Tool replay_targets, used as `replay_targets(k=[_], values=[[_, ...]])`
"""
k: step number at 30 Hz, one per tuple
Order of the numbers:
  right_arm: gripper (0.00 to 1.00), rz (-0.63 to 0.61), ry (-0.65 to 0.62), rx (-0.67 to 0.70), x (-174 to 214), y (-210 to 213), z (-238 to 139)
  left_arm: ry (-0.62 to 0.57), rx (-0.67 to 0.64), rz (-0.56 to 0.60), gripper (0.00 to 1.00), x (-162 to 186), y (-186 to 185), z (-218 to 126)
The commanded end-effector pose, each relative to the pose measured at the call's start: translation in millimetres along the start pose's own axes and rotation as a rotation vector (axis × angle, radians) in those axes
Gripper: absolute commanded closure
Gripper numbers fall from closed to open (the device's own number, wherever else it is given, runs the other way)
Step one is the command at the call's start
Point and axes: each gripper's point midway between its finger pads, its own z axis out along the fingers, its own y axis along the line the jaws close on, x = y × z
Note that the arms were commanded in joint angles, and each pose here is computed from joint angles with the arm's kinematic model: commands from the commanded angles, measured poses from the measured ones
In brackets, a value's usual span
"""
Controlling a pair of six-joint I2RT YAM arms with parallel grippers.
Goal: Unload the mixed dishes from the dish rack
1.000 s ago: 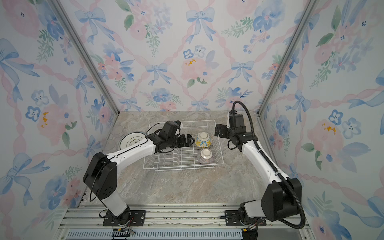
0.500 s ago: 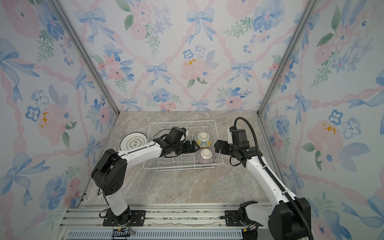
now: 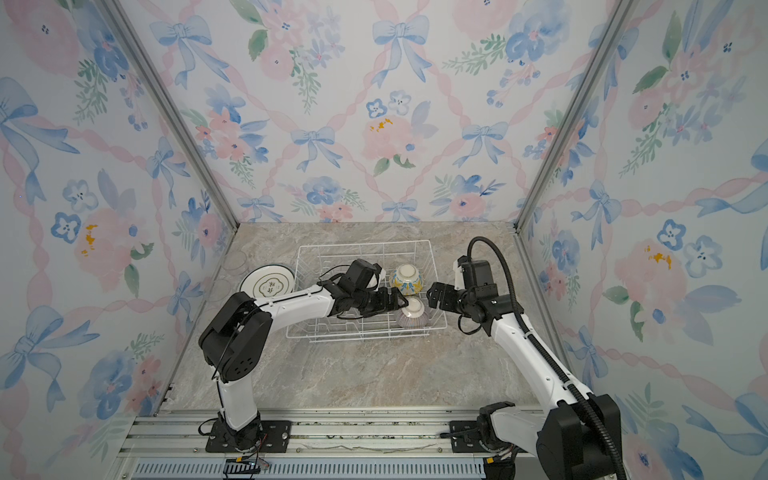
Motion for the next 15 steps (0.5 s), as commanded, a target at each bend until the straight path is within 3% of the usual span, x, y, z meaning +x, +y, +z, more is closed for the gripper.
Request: replay_targets(k=[1, 15], values=[[0.03, -0.006, -0.004, -0.003, 1, 3, -5, 0.013, 0.07, -0.025, 0.02, -2, -13, 8], [0.03, -0.014, -0.012, 0.016, 1, -2, -11, 0.031, 0.065, -0.061, 0.02, 1, 0, 28]])
